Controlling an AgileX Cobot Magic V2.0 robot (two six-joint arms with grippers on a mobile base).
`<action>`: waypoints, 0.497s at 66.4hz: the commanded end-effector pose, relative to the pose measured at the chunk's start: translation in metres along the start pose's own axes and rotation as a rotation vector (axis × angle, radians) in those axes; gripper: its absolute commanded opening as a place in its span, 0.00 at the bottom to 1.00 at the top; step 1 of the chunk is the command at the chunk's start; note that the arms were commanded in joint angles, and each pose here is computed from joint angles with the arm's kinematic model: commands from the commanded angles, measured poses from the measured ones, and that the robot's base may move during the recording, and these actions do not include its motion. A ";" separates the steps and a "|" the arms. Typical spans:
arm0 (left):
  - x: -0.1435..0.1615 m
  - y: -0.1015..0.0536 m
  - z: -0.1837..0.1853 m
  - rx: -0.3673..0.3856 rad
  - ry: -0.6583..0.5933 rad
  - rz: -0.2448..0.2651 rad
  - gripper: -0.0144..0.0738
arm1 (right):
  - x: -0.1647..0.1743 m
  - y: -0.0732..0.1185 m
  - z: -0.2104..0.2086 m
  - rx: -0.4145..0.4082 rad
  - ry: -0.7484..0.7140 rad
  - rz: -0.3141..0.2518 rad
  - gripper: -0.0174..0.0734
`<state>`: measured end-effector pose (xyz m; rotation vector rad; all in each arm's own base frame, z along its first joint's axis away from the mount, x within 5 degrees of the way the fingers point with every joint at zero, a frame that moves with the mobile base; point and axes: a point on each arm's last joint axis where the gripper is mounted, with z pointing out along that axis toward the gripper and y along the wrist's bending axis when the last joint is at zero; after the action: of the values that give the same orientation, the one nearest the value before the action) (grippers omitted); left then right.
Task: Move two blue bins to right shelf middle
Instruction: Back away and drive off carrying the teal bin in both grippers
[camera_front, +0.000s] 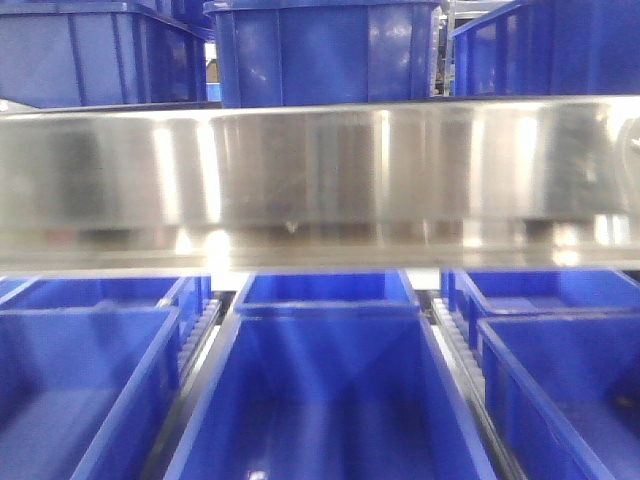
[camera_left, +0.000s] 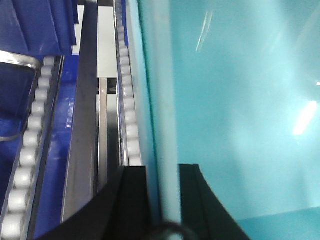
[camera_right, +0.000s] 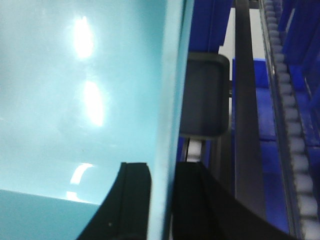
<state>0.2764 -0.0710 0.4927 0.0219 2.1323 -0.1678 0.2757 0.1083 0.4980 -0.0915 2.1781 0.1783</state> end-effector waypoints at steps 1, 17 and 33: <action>-0.014 0.003 -0.015 -0.013 -0.138 0.033 0.04 | -0.010 -0.005 -0.016 0.010 -0.097 -0.021 0.01; -0.015 0.002 -0.015 -0.010 -0.148 0.033 0.04 | -0.010 -0.005 -0.016 0.010 -0.097 -0.021 0.01; -0.015 0.002 -0.015 -0.009 -0.150 0.033 0.04 | -0.010 -0.005 -0.016 0.010 -0.097 -0.021 0.01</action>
<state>0.2753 -0.0704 0.4940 0.0243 2.1247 -0.1574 0.2758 0.1085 0.4983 -0.0919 2.1753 0.1816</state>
